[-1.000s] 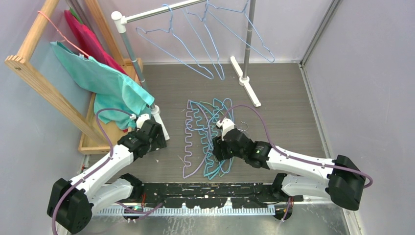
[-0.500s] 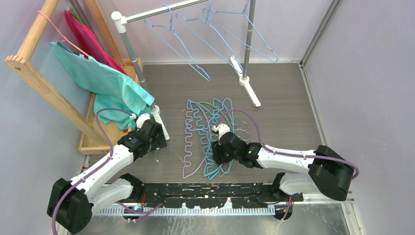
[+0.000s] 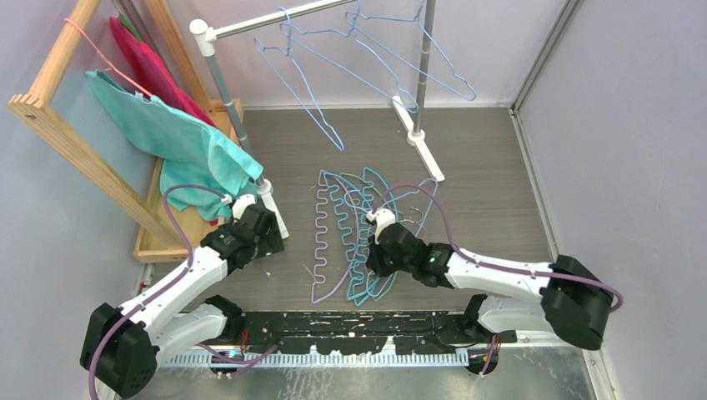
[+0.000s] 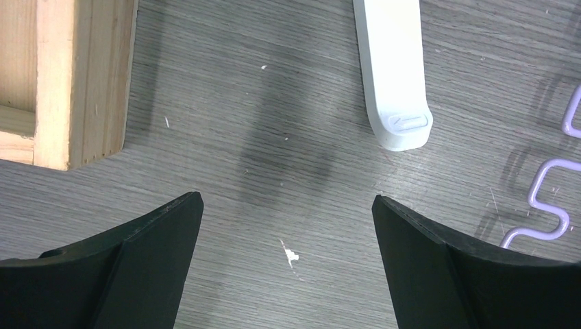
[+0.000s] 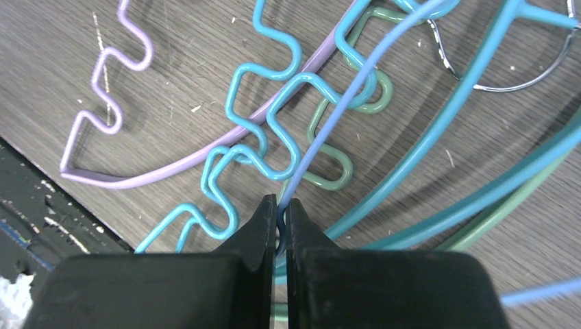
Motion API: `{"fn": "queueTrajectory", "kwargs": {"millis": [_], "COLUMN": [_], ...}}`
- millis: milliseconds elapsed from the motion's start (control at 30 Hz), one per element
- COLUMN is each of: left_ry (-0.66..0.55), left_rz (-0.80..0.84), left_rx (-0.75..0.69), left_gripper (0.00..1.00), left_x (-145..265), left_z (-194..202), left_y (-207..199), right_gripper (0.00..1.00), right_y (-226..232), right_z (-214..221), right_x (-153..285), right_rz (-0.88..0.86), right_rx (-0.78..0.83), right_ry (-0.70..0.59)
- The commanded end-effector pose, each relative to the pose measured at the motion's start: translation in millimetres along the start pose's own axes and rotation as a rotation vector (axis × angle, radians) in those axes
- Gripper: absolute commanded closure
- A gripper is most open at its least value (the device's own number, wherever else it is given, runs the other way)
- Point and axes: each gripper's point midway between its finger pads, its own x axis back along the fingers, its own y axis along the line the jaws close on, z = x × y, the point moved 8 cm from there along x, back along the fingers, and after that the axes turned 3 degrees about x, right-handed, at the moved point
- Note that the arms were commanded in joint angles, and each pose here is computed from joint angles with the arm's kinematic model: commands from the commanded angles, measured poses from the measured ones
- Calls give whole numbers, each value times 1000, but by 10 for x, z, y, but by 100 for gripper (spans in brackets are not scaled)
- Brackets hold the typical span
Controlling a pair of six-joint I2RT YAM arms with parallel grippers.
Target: Organize the hangers
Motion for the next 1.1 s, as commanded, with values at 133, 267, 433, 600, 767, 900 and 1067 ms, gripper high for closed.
{"fn": "queueTrajectory", "kwargs": {"millis": [133,267,433,600,767,900,1067], "left_ry": [-44,-43,-55,-67,-82,-96,-102], "left_rz": [30,33,27,20,30,33,14], "left_rx": [32,33,36,33,36,35,24], "left_gripper": [2,2,2,2,2,2,2], "left_x": [36,44,74,119,174,211,209], "left_z": [-62,-72,-111,-150,-194,-227,-245], "left_y": [-30,-40,-38,-24,-23,-17,-5], "right_gripper": [99,99,99,99,99,99,99], "right_y": [499,809,1122,1378,1555,1661,1762], "right_z": [-600,-825,-1067,-1320,-1577,-1733,-1979], "right_x": [538,735,895,1069,1220,1312,1440], "right_rz": [-354,-567,-693,-859,-970,-1044,-1094], "right_rx": [-3,23,74,86,87,77,88], "right_ry": [-159,-158,-193,-217,-259,-295,-373]}}
